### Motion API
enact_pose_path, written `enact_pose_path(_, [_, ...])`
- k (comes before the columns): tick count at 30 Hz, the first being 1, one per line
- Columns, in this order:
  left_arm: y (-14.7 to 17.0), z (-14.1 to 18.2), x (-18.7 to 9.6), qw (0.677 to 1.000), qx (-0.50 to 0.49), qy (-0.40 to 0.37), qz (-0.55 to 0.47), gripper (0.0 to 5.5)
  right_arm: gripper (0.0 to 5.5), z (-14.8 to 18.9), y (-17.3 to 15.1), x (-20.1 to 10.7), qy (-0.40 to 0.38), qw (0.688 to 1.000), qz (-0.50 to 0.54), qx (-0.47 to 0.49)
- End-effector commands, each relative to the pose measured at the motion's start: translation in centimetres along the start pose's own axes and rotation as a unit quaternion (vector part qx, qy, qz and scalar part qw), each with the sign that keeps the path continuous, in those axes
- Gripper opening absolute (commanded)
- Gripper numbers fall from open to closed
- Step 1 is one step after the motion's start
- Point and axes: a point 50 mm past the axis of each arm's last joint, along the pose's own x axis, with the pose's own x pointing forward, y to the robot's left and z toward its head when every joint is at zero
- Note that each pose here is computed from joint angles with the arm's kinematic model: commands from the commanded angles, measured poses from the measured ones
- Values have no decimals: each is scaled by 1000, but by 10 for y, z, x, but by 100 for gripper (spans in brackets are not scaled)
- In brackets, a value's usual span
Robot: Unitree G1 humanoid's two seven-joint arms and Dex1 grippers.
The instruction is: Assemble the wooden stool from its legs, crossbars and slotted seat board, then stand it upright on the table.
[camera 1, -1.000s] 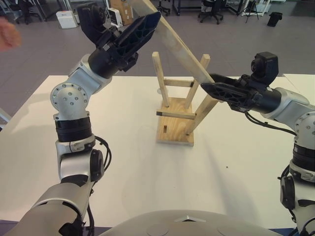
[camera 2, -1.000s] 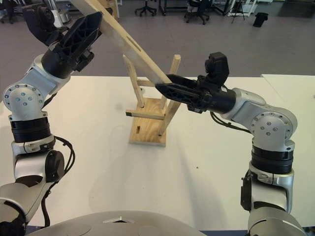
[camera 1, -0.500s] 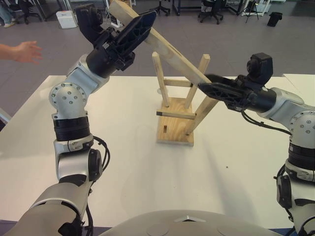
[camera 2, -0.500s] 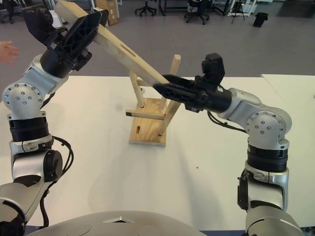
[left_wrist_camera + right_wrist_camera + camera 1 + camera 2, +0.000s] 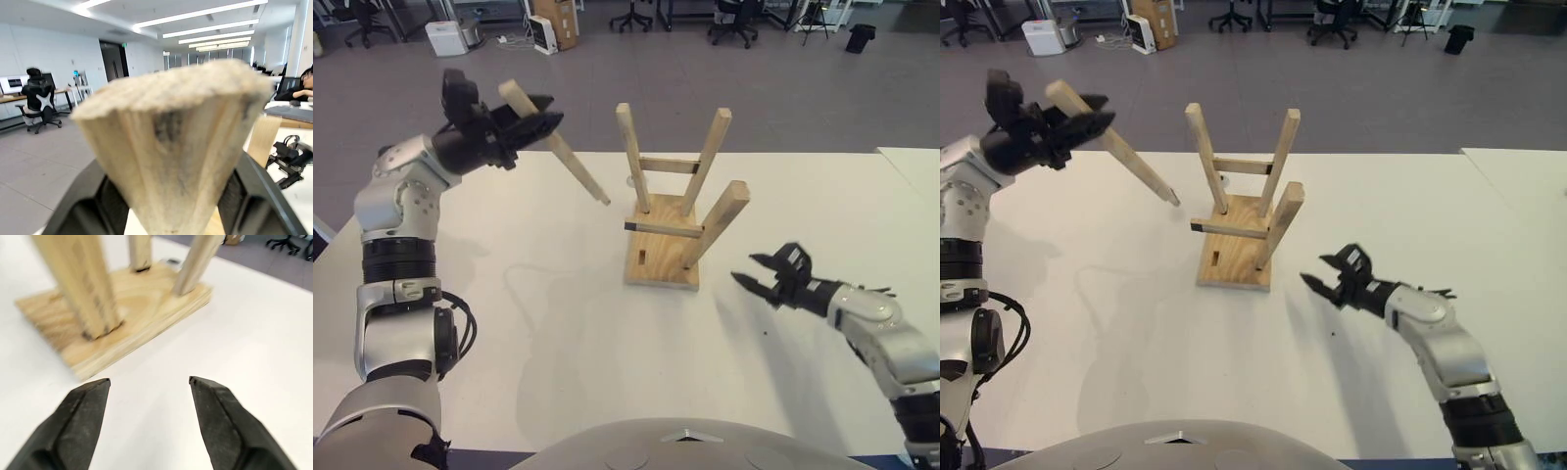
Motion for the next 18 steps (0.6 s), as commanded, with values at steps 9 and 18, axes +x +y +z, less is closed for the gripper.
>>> enact_pose_path(9, [-8,-48,27,994,-50,-12,-91,203,303,-8,14,40,-3,1000,-16,-11])
enact_pose_path(18, [-31,-77,42,984,-86,4,-155,203,303,-7,-18,35,5,997,-78,-23])
